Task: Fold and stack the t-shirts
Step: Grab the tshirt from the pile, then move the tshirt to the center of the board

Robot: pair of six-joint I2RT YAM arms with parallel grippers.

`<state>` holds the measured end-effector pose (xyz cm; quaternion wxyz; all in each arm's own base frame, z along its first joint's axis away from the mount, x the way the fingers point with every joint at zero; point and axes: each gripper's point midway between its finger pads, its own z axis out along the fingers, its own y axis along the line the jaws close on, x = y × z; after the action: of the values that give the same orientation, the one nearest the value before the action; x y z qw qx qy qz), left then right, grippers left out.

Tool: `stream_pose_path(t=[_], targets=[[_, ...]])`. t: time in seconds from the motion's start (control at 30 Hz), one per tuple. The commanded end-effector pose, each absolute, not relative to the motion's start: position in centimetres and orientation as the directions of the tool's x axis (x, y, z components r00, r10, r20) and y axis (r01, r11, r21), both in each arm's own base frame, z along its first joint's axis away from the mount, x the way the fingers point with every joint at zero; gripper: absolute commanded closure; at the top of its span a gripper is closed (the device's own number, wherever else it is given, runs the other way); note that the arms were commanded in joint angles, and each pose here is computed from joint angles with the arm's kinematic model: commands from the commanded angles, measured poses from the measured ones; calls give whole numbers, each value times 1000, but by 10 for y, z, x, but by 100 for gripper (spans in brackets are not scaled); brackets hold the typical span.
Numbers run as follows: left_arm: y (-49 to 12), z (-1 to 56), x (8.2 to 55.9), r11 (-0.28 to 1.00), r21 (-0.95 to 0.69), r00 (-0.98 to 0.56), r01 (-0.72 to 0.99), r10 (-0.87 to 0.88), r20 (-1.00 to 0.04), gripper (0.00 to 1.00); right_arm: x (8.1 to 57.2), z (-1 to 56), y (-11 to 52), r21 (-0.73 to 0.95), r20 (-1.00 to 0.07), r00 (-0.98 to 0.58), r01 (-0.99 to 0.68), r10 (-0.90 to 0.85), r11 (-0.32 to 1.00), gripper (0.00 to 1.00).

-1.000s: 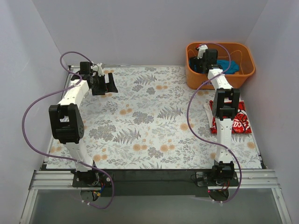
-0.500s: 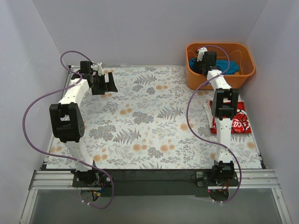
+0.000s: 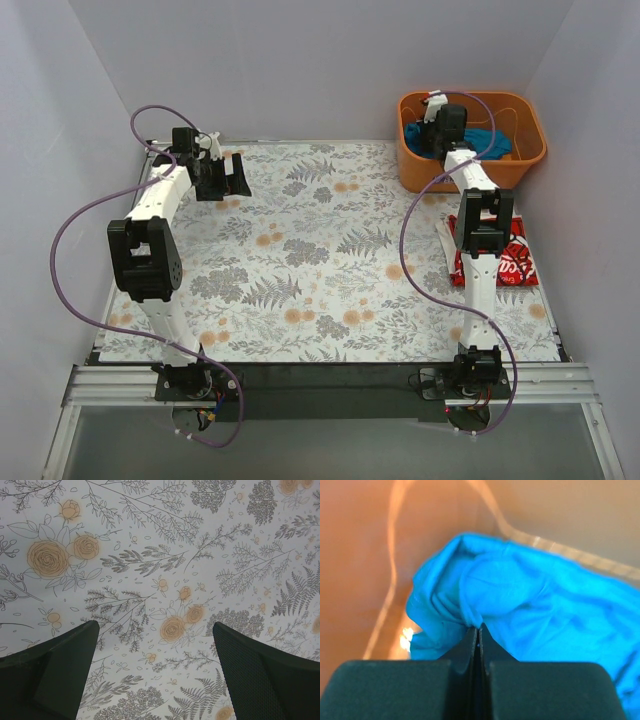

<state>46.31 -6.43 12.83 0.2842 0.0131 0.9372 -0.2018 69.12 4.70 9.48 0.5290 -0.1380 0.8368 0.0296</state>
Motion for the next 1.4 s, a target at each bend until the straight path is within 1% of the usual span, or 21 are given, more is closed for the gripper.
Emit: stream_pose_path(t=[0.0,0.03,0.13,0.17,0.3,0.47,0.57,0.63,0.7,0.73,0.9,0.93,1.1,1.2,1.23,1.37], targets=[[-65,147,465,915,-361,-815,177,-69,-576,2,703,282,43,-201,-979,17,-206,-202,958,99],[-66,148,465,914,-365,-815,177,-72,-574,2,700,310,42,-219,-975,79,-189,-208,957,99],[-68,149,464,909,-377,-816,179,-78,-573,2,693,356,39,-235,-963,174,-162,-207,958,99],[-68,151,464,908,-380,-814,176,-83,-575,2,687,380,38,-237,-954,223,-145,-202,961,99],[-70,153,461,906,-385,-807,176,-91,-584,2,664,446,39,-242,-914,361,-115,-186,963,99],[-70,162,457,903,-395,-791,172,-113,-601,2,624,535,39,-245,-817,551,-69,-168,967,99],[-73,164,454,896,-410,-790,170,-124,-600,2,595,585,40,-249,-730,663,-34,-165,968,99],[-75,167,449,892,-416,-786,178,-125,-605,2,569,621,41,-253,-648,743,-3,-167,967,99],[-76,174,447,889,-419,-776,183,-132,-617,2,549,644,43,-250,-586,793,18,-166,968,99],[-76,174,445,887,-423,-776,184,-133,-617,2,530,663,44,-250,-522,835,45,-174,967,99],[-81,175,435,875,-448,-780,184,-147,-608,2,471,714,63,-260,-356,920,69,-162,963,99],[-82,179,433,872,-451,-776,192,-146,-613,2,452,727,69,-257,-311,938,70,-151,964,99],[-83,185,429,866,-461,-769,195,-157,-620,2,386,763,85,-262,-150,978,100,-143,960,99],[-85,190,423,860,-470,-761,200,-166,-627,2,359,772,103,-283,-93,990,80,-111,956,99],[-86,189,422,858,-475,-765,197,-169,-622,2,356,772,106,-284,-91,990,78,-107,956,99],[-87,193,413,853,-480,-755,205,-174,-632,2,331,776,132,-338,-16,994,95,-107,936,99]])
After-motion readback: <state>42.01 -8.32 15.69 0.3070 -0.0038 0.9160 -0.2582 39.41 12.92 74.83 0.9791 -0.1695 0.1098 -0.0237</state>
